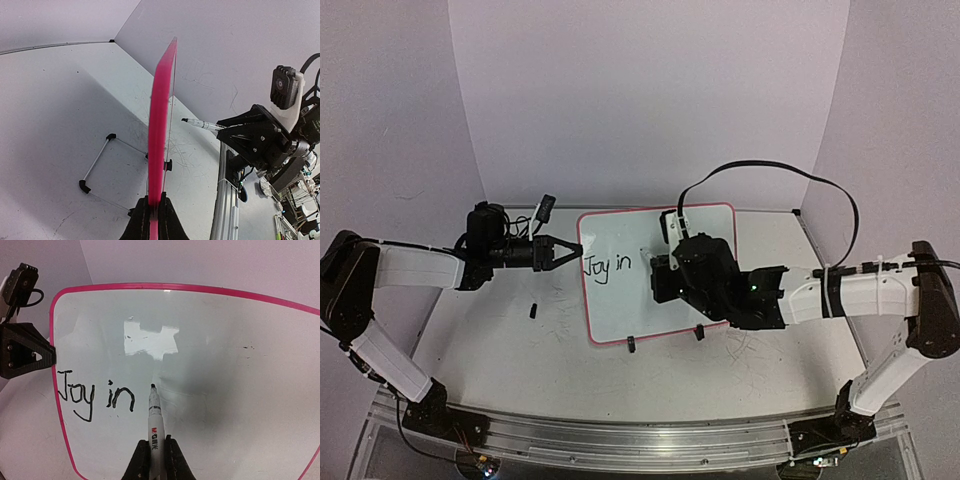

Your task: Write a sentence on the whiteboard

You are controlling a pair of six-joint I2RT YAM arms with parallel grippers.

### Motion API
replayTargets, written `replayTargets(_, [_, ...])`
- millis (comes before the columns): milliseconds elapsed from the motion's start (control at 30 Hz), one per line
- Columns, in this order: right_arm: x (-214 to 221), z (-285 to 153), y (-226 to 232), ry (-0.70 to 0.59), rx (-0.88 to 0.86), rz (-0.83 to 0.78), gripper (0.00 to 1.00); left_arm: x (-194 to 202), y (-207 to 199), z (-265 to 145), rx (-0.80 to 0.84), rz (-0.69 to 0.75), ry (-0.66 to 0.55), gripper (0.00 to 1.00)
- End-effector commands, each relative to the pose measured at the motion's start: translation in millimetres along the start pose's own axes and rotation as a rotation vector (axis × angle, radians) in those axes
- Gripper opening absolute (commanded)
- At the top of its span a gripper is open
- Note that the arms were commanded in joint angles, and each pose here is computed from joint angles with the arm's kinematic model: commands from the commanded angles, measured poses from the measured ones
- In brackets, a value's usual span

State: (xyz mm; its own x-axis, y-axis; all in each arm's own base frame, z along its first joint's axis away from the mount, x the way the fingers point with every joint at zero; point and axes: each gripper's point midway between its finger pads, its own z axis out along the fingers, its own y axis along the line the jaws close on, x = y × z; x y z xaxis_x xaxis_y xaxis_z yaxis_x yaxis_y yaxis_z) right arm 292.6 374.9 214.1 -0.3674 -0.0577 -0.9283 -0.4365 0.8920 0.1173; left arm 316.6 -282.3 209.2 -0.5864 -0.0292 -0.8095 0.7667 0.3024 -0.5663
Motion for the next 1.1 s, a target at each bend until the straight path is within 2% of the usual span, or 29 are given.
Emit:
replayTargets(0, [-18,5,2,-0.039,0.008,0.033,0.00,-26,-17,-5,0.030,0.078,-0.052,0.00])
replayTargets(1067, [3,15,-11,0.036,0.062,0.056,0.00,-28,-20,-5,0.034,0.085,-0.055,0.00])
